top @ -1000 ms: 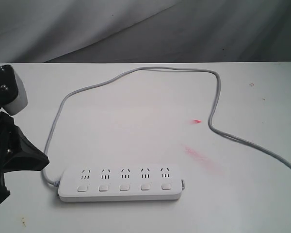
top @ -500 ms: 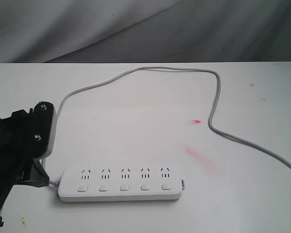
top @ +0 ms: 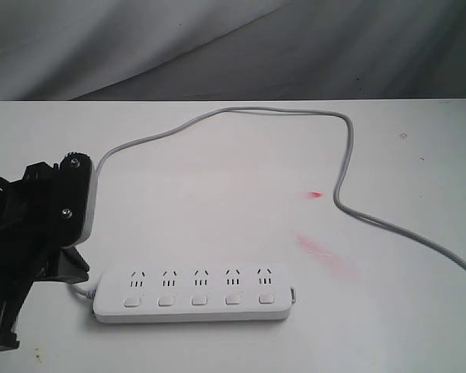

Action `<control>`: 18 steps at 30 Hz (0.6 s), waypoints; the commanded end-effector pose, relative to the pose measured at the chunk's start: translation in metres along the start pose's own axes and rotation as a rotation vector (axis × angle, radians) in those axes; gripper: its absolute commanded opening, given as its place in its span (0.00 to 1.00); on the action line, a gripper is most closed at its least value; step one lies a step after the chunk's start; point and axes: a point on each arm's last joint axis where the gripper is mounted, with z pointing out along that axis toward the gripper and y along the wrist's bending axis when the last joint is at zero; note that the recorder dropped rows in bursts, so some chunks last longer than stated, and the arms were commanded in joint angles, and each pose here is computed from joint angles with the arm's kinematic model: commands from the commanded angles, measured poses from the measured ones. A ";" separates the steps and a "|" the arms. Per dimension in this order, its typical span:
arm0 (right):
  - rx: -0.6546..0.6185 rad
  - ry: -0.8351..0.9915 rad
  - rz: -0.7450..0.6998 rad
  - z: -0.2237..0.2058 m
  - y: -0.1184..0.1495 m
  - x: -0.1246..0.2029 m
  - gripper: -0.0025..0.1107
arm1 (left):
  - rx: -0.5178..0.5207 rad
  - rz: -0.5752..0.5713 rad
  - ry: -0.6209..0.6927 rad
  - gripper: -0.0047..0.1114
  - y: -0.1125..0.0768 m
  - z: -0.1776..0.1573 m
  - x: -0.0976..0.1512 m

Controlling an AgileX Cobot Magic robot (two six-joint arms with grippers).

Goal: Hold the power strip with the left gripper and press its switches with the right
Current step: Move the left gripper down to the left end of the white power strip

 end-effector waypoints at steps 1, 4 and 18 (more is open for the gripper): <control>0.007 -0.002 -0.002 0.000 0.000 0.000 0.02 | 0.015 -0.048 -0.008 0.26 -0.004 0.008 0.008; 0.007 -0.002 -0.002 0.000 0.000 0.000 0.02 | 0.037 -0.047 -0.009 0.48 -0.011 0.016 0.015; 0.007 -0.002 0.000 0.000 0.000 0.000 0.02 | -0.083 -0.071 -0.130 0.77 -0.011 0.029 0.013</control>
